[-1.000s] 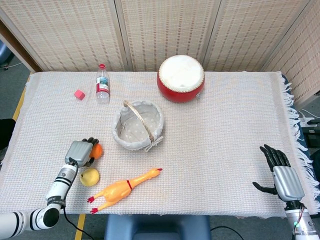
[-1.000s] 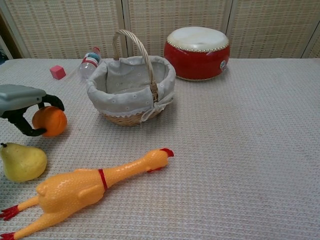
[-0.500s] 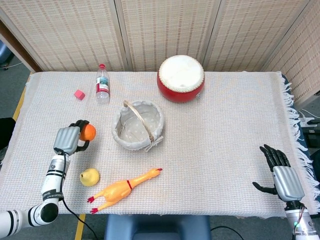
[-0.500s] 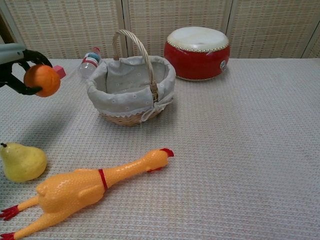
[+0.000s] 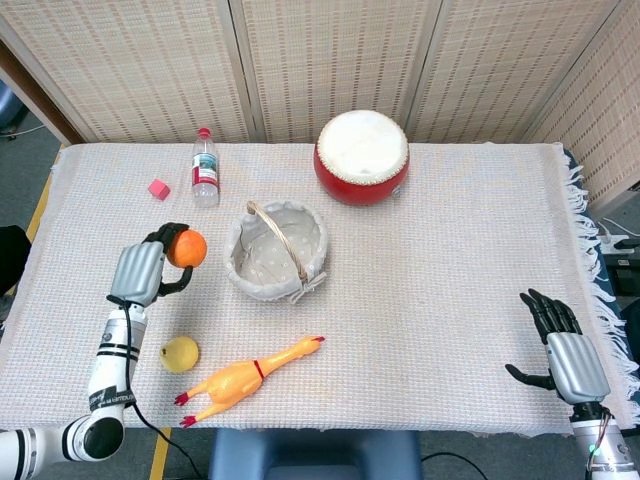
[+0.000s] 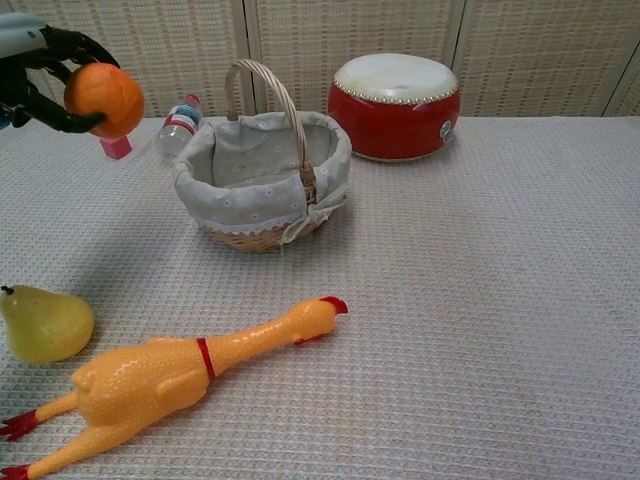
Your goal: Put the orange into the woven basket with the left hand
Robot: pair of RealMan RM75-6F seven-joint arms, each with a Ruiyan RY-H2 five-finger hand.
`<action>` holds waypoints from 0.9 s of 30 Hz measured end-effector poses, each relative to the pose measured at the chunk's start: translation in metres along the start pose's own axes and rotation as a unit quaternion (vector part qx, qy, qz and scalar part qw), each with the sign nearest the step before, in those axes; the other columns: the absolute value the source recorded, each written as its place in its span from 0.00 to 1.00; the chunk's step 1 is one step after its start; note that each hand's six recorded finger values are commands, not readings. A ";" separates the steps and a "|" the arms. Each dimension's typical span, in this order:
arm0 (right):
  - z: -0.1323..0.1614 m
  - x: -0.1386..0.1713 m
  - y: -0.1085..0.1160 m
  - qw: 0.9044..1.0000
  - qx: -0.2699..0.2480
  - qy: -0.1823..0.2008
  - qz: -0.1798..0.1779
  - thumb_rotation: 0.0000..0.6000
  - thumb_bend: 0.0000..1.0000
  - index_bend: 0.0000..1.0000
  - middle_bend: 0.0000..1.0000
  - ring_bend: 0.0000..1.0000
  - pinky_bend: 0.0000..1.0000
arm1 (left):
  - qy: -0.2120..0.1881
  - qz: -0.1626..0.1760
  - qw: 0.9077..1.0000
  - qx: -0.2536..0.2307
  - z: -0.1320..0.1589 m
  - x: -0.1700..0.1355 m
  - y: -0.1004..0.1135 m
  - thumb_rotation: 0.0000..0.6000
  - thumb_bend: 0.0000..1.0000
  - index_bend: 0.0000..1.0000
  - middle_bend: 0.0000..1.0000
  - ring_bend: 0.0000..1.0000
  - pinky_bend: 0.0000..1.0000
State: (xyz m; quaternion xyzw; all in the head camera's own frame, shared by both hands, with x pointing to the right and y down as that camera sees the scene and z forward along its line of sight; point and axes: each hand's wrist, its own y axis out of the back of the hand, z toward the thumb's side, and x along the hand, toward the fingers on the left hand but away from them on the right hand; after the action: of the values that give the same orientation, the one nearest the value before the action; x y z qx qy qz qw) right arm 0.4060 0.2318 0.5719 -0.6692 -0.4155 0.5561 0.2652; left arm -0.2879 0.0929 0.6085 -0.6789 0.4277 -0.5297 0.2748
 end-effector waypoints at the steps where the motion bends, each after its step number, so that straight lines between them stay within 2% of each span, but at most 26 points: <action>1: 0.000 0.000 0.000 1.000 0.000 0.001 0.000 1.00 0.03 0.00 0.00 0.00 0.00 | -0.004 -0.001 1.000 -0.002 0.004 -0.001 0.000 1.00 0.64 0.72 0.66 0.63 0.73; 8: 0.001 -0.001 -0.001 1.000 -0.001 -0.001 0.002 1.00 0.03 0.00 0.00 0.00 0.00 | -0.031 -0.009 0.999 0.001 0.033 0.011 -0.009 1.00 0.64 0.71 0.66 0.63 0.73; 15: -0.002 -0.004 0.000 1.000 -0.008 -0.007 0.001 1.00 0.03 0.00 0.00 0.00 0.00 | -0.049 -0.041 0.998 0.020 0.061 0.029 -0.037 1.00 0.64 0.66 0.64 0.60 0.72; 18: -0.003 -0.005 0.000 1.000 -0.011 -0.008 0.003 1.00 0.03 0.00 0.00 0.00 0.00 | -0.057 -0.055 0.997 0.023 0.071 0.031 -0.050 1.00 0.63 0.61 0.59 0.57 0.68; 21: -0.003 -0.005 0.000 1.000 -0.012 -0.009 0.004 1.00 0.03 0.00 0.00 0.00 0.00 | -0.063 -0.069 0.995 0.031 0.078 0.034 -0.064 1.00 0.57 0.49 0.46 0.45 0.57; 24: -0.003 -0.005 0.000 1.000 -0.014 -0.009 0.005 1.00 0.03 0.00 0.00 0.00 0.00 | -0.067 -0.084 0.994 0.028 0.084 0.035 -0.077 1.00 0.48 0.26 0.19 0.20 0.38; 26: -0.003 -0.006 0.000 1.000 -0.015 -0.010 0.005 1.00 0.03 0.00 0.00 0.00 0.00 | -0.070 -0.091 0.993 0.025 0.087 0.035 -0.082 1.00 0.46 0.15 0.07 0.08 0.30; 27: -0.003 -0.006 0.000 1.000 -0.015 -0.010 0.005 1.00 0.03 0.00 0.00 0.00 0.00 | -0.072 -0.093 0.993 0.022 0.088 0.035 -0.084 1.00 0.45 0.12 0.04 0.05 0.28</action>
State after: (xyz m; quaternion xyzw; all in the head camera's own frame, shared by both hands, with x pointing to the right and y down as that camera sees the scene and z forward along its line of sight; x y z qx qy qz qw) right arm 0.4086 0.2273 0.5760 -0.6694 -0.4229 0.5579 0.2485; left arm -0.1768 0.0958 0.6690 -0.7460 0.3298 -0.5123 0.2690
